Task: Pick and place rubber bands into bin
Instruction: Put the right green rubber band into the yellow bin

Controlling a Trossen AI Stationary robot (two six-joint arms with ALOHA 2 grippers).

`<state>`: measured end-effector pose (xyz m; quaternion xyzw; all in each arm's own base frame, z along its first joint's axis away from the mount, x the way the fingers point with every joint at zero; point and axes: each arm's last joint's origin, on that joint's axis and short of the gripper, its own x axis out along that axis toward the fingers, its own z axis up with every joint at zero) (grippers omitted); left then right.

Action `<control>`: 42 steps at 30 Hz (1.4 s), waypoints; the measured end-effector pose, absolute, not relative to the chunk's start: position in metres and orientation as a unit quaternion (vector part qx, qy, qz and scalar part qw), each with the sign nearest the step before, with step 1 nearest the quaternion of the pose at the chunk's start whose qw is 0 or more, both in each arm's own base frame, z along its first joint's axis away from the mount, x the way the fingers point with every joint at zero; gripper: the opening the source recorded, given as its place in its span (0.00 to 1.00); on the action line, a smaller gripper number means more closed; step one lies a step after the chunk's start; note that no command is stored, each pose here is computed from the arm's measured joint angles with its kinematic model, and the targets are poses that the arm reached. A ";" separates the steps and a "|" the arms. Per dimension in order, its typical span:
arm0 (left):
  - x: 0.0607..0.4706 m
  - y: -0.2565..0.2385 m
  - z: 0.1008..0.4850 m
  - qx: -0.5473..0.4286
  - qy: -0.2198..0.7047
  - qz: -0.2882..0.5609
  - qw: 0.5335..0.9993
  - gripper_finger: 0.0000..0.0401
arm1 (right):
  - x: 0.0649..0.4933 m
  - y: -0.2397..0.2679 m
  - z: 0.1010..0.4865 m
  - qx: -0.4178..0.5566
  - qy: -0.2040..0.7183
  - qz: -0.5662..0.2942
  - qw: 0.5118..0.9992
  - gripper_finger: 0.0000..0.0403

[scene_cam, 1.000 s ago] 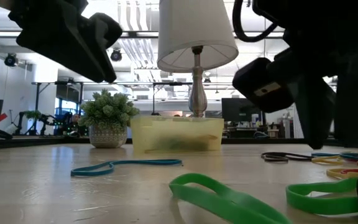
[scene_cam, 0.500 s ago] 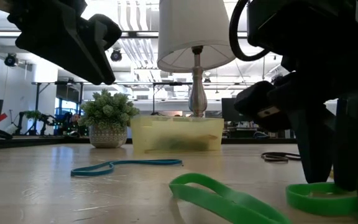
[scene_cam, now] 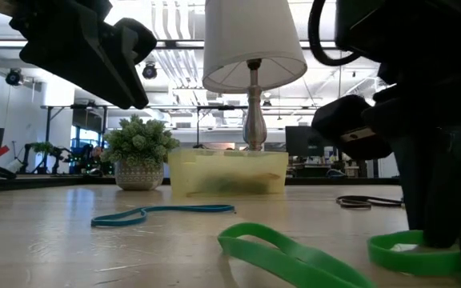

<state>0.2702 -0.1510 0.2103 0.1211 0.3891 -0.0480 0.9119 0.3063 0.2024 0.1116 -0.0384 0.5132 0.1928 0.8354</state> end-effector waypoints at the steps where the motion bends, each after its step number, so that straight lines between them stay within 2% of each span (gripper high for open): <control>1: 0.270 -0.151 0.210 0.121 0.389 -0.048 0.912 0.20 | 0.306 0.203 0.112 -0.043 0.511 0.187 0.838 0.03; 10: 0.270 -0.151 0.210 0.121 0.389 -0.048 0.912 0.20 | 0.311 0.202 0.130 -0.121 0.472 0.151 0.860 0.02; 13: 0.270 -0.151 0.210 0.122 0.390 -0.048 0.911 0.20 | 0.317 0.200 0.152 -0.151 0.426 0.114 0.885 0.02; 21: 0.270 -0.151 0.209 0.122 0.391 -0.048 0.911 0.20 | 0.317 0.191 0.185 -0.236 0.364 0.010 0.901 0.02; 29: 0.270 -0.151 0.209 0.122 0.391 -0.048 0.911 0.20 | 0.329 0.159 0.196 -0.307 0.346 -0.097 0.881 0.02; 42: 0.269 -0.150 0.209 0.123 0.392 -0.048 0.910 0.20 | 0.360 0.064 0.196 -0.287 0.392 -0.199 0.851 0.02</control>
